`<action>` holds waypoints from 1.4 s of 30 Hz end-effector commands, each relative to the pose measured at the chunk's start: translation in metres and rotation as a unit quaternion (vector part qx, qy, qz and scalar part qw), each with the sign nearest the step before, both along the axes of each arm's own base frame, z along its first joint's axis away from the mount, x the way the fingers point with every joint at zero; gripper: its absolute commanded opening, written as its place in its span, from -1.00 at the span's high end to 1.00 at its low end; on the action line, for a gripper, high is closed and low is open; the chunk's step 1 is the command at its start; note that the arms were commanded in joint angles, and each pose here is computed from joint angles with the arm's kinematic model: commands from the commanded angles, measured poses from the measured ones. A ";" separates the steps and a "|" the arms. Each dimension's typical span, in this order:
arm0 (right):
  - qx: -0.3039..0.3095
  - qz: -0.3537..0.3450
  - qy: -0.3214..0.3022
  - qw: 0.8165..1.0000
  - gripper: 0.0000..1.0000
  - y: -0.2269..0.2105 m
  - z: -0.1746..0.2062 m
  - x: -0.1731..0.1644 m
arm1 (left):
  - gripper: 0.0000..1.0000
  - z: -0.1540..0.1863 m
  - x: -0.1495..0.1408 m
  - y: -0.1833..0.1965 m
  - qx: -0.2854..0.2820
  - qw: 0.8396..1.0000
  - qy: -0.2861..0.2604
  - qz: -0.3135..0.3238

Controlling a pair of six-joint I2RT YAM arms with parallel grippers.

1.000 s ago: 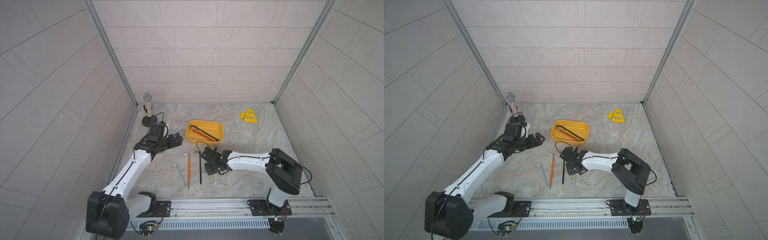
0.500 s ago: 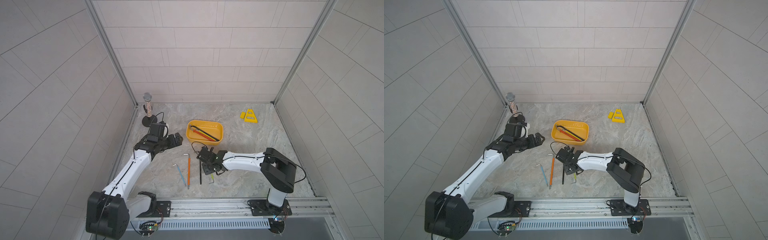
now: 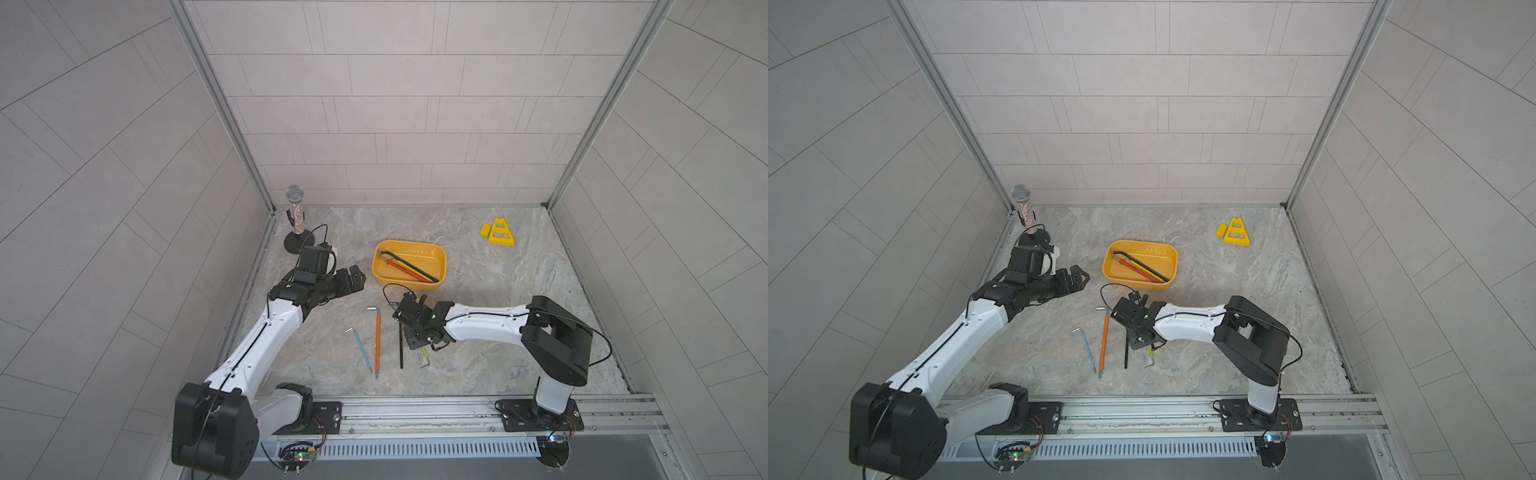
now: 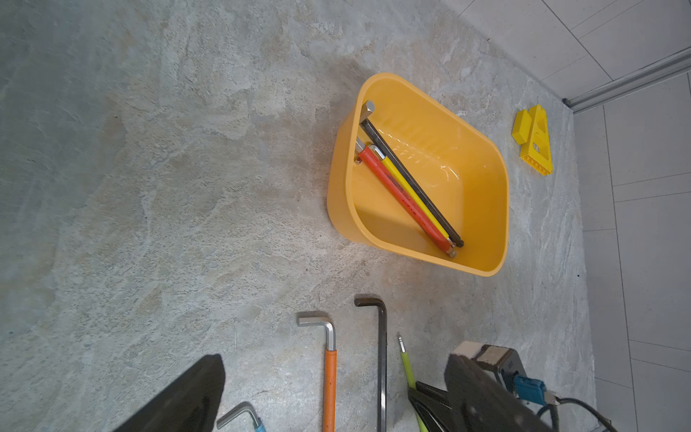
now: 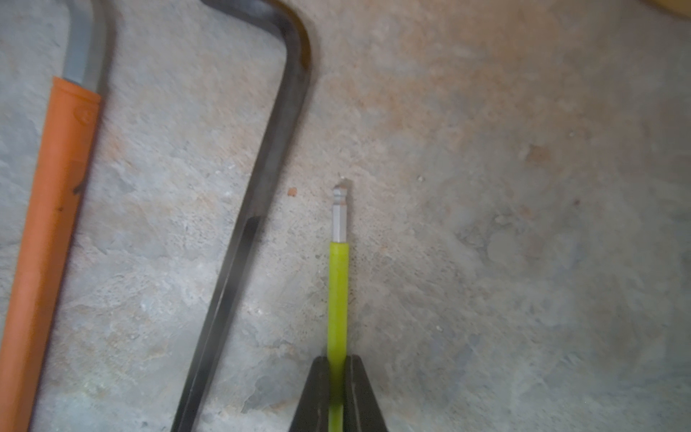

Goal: Put the hex key on the desktop into the storage box
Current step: Pick up the Allen key from the center of the board, then place the Allen key in the storage box.

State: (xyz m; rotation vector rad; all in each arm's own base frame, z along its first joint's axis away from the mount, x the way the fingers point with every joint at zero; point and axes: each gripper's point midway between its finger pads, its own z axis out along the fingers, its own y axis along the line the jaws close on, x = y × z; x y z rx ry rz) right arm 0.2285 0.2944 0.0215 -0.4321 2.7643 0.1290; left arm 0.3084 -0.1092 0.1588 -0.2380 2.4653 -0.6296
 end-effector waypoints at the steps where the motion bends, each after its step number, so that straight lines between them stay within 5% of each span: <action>1: -0.047 0.001 -0.002 0.999 0.98 -0.026 0.008 -0.004 | -1.00 0.010 0.002 0.003 0.008 1.000 -0.015 0.000; 20: 0.037 -0.008 -0.105 0.994 0.99 -0.047 0.127 0.043 | -1.00 0.013 0.008 0.002 -0.003 1.000 -0.024 0.005; 27: 0.057 0.019 -0.134 0.989 0.98 -0.050 0.163 0.071 | -1.00 0.051 0.047 -0.023 -0.087 0.995 -0.057 0.006; 32: 0.071 0.043 -0.147 0.986 0.98 -0.043 0.184 0.095 | -1.00 0.061 0.086 -0.034 -0.092 0.994 -0.062 -0.004; 42: 0.039 0.136 -0.131 0.981 0.97 -0.034 0.179 0.150 | -1.00 0.002 0.104 -0.040 -0.074 0.997 0.033 -0.015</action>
